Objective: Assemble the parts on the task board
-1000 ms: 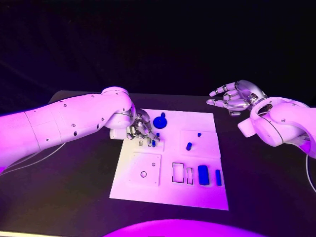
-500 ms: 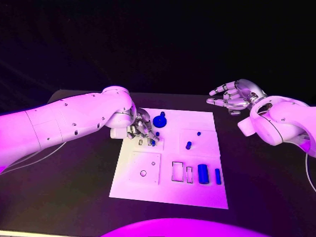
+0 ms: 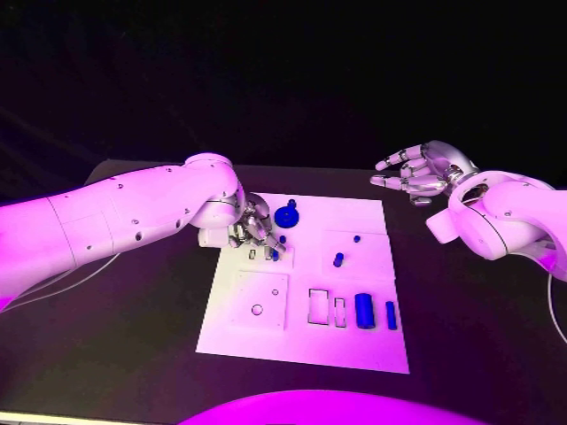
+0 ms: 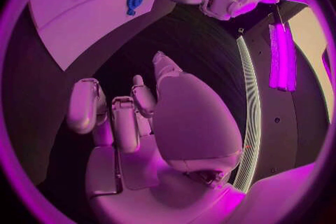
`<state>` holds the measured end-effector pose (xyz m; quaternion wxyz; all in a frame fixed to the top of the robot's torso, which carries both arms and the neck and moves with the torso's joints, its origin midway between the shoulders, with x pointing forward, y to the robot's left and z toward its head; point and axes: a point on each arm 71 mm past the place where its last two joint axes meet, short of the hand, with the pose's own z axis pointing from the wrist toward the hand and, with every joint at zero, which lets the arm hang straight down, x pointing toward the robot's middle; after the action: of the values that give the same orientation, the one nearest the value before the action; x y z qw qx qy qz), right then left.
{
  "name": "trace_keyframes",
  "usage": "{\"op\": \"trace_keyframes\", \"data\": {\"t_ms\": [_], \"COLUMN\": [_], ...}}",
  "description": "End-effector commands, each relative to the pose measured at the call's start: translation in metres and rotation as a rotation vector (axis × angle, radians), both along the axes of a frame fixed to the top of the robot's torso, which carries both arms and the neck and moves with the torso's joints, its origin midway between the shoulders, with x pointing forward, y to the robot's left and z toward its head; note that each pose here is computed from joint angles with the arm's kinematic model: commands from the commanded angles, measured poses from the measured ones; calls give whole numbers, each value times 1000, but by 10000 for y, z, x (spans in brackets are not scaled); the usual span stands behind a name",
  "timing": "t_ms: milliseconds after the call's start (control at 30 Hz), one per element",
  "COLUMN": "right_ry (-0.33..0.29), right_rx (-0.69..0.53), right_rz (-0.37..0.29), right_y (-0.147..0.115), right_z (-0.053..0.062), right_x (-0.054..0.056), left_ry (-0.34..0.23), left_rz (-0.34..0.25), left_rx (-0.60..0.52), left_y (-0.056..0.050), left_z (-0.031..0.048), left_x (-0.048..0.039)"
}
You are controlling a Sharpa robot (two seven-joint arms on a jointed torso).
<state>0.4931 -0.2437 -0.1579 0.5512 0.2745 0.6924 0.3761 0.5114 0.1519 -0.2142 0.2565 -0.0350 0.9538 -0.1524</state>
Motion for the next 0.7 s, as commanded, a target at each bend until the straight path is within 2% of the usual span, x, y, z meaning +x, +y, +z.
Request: {"op": "trace_keyframes", "data": {"t_ms": [33, 700], "right_ry": [-1, 8], "right_rx": [-6, -9], "right_rz": [20, 25], "right_y": [18, 23], "right_z": [-2, -9], "right_x": [-7, -3], "left_ry": [15, 34], "left_rz": [-16, -30], "left_rx": [6, 13], "left_y": [-21, -33], "left_z": [-10, -34], "left_x": [-9, -19]}}
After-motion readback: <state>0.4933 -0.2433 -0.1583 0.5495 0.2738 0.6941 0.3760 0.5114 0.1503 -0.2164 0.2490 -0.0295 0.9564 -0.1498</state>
